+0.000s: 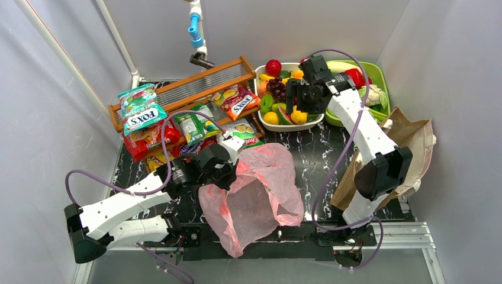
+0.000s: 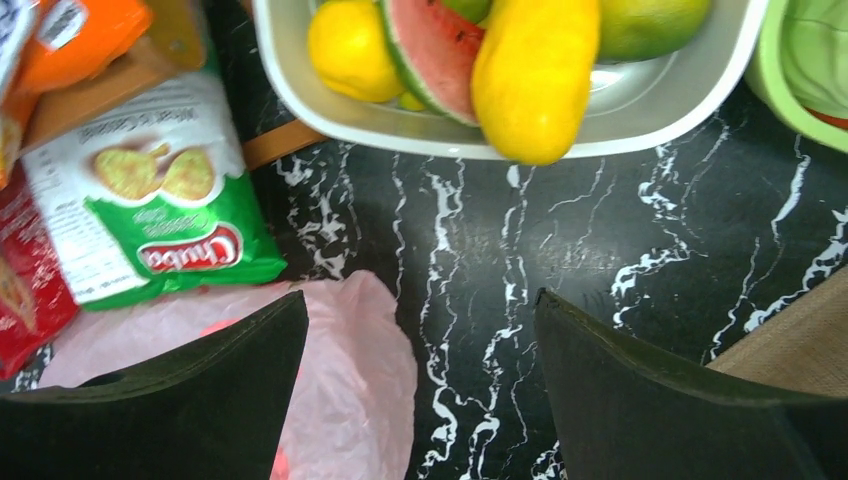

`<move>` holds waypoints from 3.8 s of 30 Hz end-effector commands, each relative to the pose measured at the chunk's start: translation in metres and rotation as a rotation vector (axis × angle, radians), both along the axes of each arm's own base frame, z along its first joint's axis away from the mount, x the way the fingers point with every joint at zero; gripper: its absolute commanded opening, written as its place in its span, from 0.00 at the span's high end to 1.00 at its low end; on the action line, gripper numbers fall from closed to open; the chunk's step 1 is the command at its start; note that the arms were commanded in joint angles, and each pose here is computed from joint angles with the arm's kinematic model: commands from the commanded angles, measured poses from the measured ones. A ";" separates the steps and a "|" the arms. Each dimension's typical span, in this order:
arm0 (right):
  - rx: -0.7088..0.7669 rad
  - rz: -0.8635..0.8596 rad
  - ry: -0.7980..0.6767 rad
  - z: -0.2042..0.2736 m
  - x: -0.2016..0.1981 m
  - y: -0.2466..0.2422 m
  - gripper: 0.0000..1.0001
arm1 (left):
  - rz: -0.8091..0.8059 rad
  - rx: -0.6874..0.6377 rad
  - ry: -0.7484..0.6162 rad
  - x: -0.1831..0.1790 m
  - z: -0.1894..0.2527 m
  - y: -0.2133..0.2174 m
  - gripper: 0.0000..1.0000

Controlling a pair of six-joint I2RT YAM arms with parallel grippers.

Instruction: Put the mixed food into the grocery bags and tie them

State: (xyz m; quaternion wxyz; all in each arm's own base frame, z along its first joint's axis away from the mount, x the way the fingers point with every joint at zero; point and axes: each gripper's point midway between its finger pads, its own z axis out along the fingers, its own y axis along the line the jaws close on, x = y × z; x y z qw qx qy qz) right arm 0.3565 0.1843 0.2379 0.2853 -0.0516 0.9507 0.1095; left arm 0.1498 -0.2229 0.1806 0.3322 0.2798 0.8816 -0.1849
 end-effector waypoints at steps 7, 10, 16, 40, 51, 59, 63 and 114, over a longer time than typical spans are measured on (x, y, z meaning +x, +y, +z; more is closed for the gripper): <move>-0.069 -0.062 0.072 -0.035 0.036 -0.024 0.08 | -0.006 -0.016 -0.011 0.002 0.004 0.000 1.00; -0.043 -0.066 0.093 -0.045 0.046 -0.023 0.07 | -0.006 -0.008 -0.009 0.003 0.003 0.000 1.00; 0.008 -0.105 0.152 -0.066 0.064 -0.026 0.07 | 0.000 -0.004 -0.015 0.004 0.003 0.001 1.00; 0.061 -0.081 0.236 -0.094 0.074 -0.020 0.48 | 0.000 0.002 -0.014 0.004 0.002 0.002 1.00; 0.188 -0.017 0.143 -0.027 0.041 -0.010 0.62 | 0.058 -0.060 0.023 0.009 0.008 -0.008 1.00; 0.282 0.028 0.041 0.031 0.012 -0.006 0.70 | 0.130 -0.073 0.096 0.024 0.028 -0.038 1.00; 0.331 0.051 -0.016 0.060 -0.011 -0.007 0.79 | 0.155 -0.094 0.130 0.029 0.034 -0.052 1.00; 0.557 0.235 0.129 0.041 -0.237 -0.017 0.99 | 0.334 -0.133 0.239 0.060 0.069 -0.102 1.00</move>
